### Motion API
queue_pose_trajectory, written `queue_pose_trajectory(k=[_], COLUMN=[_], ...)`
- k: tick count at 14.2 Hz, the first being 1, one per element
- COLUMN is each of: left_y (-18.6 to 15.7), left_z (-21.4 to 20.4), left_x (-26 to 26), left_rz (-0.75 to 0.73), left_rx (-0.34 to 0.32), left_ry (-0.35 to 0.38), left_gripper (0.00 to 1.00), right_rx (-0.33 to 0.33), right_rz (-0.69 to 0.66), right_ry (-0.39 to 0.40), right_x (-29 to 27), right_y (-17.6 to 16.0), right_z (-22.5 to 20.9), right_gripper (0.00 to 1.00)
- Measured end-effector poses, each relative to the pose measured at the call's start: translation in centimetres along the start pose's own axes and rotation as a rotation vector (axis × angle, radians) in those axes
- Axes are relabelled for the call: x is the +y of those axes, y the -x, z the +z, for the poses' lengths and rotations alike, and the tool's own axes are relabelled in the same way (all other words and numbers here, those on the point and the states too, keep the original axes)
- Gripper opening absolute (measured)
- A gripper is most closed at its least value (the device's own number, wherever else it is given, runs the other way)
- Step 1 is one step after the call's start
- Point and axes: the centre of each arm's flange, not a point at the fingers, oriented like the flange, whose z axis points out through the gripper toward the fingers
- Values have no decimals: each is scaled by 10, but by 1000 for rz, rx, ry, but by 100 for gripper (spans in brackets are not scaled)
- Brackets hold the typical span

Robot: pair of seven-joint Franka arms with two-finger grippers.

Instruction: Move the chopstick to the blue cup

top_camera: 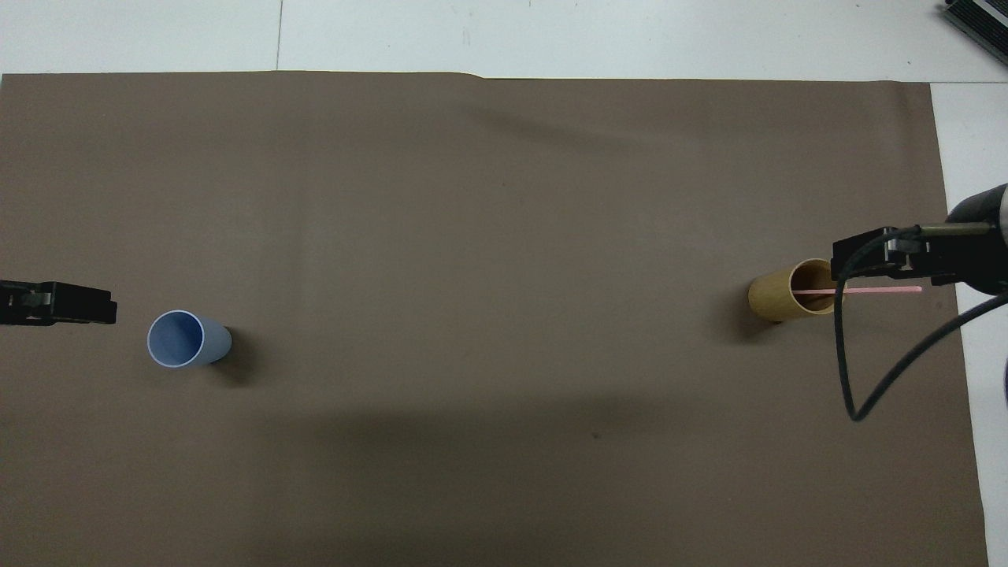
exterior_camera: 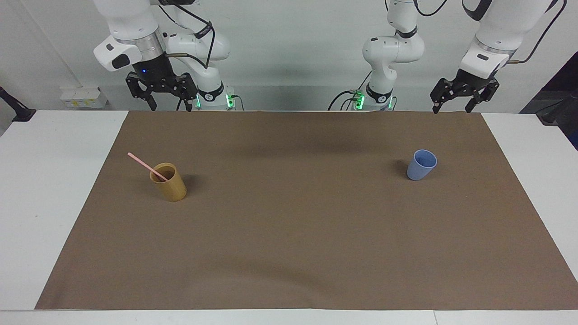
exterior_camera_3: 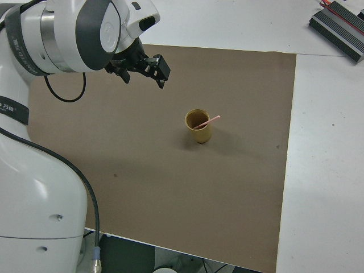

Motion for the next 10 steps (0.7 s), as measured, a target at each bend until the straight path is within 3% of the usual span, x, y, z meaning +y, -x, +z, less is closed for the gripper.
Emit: queue_pose_trajectory(k=[10], left_y=[2], left_z=[0], left_x=[-4], left_rz=[-7], left_rx=[-16], left_ry=[1], left_gripper=[100], right_rx=[0], right_rz=[-2], right_ry=[-2], right_x=[-1], right_y=[0], right_z=[0], right_gripper=[100])
